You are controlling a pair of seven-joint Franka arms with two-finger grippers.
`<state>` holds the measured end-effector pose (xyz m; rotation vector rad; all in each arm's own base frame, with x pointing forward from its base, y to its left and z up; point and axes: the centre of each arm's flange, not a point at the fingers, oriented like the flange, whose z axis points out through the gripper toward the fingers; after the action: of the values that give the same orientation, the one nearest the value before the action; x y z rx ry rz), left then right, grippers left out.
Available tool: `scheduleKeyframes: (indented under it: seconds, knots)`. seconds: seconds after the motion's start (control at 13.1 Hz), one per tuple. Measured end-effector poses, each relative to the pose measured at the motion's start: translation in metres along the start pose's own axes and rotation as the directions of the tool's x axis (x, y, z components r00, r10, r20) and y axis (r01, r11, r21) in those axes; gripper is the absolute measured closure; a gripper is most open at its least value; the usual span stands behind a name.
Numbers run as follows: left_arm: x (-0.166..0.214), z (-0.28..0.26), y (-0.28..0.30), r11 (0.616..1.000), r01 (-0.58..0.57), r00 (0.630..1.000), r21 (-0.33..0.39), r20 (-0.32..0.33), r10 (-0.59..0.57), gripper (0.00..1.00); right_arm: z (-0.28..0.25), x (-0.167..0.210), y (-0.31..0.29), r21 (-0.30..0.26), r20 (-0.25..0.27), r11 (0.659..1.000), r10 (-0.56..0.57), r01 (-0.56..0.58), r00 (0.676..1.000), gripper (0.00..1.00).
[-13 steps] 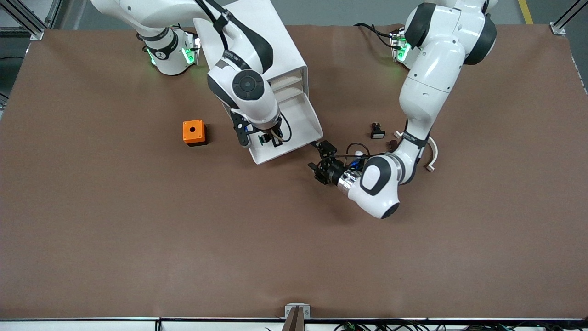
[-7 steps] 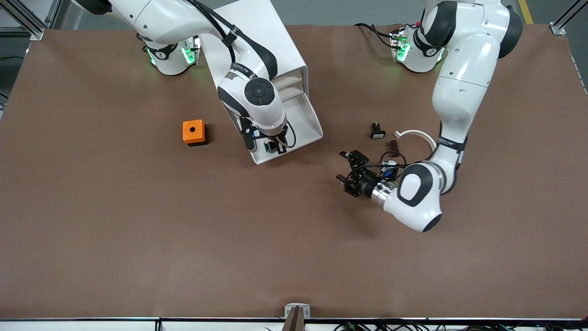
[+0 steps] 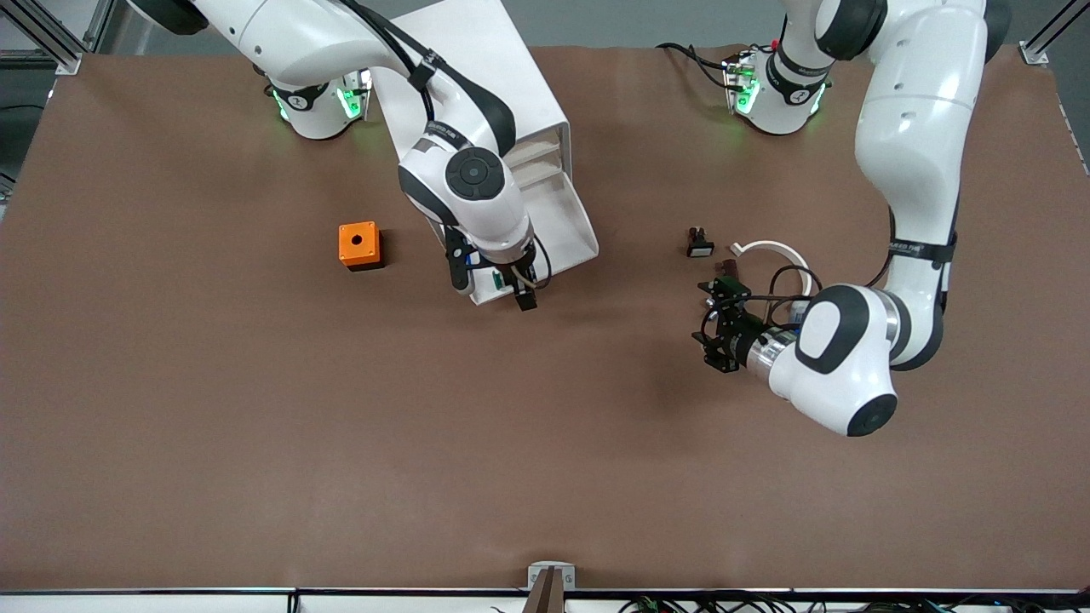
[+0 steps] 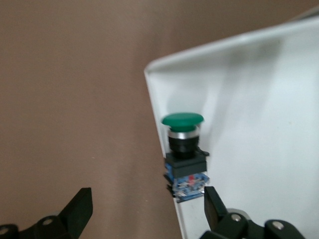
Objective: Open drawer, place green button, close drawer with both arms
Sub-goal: 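Lower the green button into the open drawer and open the right gripper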
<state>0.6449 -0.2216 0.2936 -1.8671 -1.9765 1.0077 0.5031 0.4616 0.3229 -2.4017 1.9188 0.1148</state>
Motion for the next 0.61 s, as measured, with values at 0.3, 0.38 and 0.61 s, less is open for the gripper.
scheduleKeyframes:
  seconds: [0.3,0.38,0.61]
  knots:
    - [-0.047,-0.041,-0.058,0.949,-0.303,0.94,-0.089,-0.193,0.282,0.0,-0.075,0.068,-0.048,-0.016,-0.047,0.968,-0.251,0.25,0.967,0.0]
    - [-0.056,-0.043,-0.066,0.927,-0.364,0.915,-0.088,-0.217,0.339,0.0,-0.094,0.093,-0.057,-0.021,-0.054,0.942,-0.335,0.334,0.941,0.0]
    - [-0.087,-0.026,-0.06,0.827,-0.55,0.819,-0.112,-0.268,0.508,0.0,-0.137,0.157,-0.072,-0.023,-0.058,0.845,-0.535,0.535,0.843,0.0]
